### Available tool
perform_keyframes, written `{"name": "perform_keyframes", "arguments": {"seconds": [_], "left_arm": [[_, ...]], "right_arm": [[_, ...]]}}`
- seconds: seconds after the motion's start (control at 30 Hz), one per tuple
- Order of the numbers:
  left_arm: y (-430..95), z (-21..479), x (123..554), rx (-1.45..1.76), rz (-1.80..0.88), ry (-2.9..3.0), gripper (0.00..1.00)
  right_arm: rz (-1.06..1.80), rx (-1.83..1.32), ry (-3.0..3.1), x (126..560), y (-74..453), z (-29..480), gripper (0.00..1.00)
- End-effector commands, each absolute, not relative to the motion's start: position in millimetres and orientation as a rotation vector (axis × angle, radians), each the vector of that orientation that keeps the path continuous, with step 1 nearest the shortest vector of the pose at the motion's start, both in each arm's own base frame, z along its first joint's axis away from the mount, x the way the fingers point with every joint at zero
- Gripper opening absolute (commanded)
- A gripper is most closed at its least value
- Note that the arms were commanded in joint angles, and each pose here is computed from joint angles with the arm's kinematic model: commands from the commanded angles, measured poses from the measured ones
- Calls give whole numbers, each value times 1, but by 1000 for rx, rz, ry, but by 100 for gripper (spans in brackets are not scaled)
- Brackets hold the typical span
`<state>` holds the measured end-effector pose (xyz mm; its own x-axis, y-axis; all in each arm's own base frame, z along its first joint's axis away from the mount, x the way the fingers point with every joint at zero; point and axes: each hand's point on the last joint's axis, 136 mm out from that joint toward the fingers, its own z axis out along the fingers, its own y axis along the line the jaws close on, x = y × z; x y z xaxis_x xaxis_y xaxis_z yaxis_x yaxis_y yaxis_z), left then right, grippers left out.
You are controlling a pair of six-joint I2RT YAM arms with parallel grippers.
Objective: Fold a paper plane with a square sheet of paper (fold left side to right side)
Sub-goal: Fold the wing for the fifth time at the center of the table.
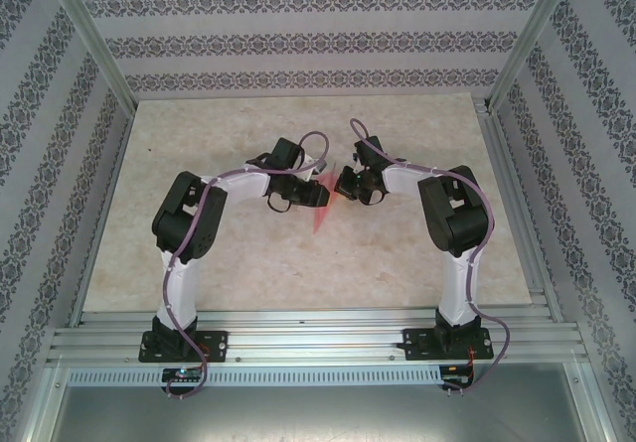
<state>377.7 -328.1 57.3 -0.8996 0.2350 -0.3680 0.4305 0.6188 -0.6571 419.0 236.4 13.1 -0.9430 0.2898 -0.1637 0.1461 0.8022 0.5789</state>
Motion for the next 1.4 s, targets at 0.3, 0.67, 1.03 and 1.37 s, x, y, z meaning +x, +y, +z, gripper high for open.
{"name": "perform_keyframes", "arguments": {"seconds": [0.3, 0.67, 1.03, 1.37], "left_arm": [[-330, 86, 388, 594, -1157, 2525, 10], [-332, 61, 392, 640, -1190, 2581, 3], [-328, 47, 388, 678, -1236, 2616, 3], [-326, 44, 387, 718, -1292, 2616, 3]], "right_arm": [[716, 362, 2937, 382, 229, -38, 1], [720, 346, 2937, 383, 230, -36, 1], [734, 319, 2931, 382, 233, -34, 1], [728, 302, 2937, 381, 234, -35, 2]]}}
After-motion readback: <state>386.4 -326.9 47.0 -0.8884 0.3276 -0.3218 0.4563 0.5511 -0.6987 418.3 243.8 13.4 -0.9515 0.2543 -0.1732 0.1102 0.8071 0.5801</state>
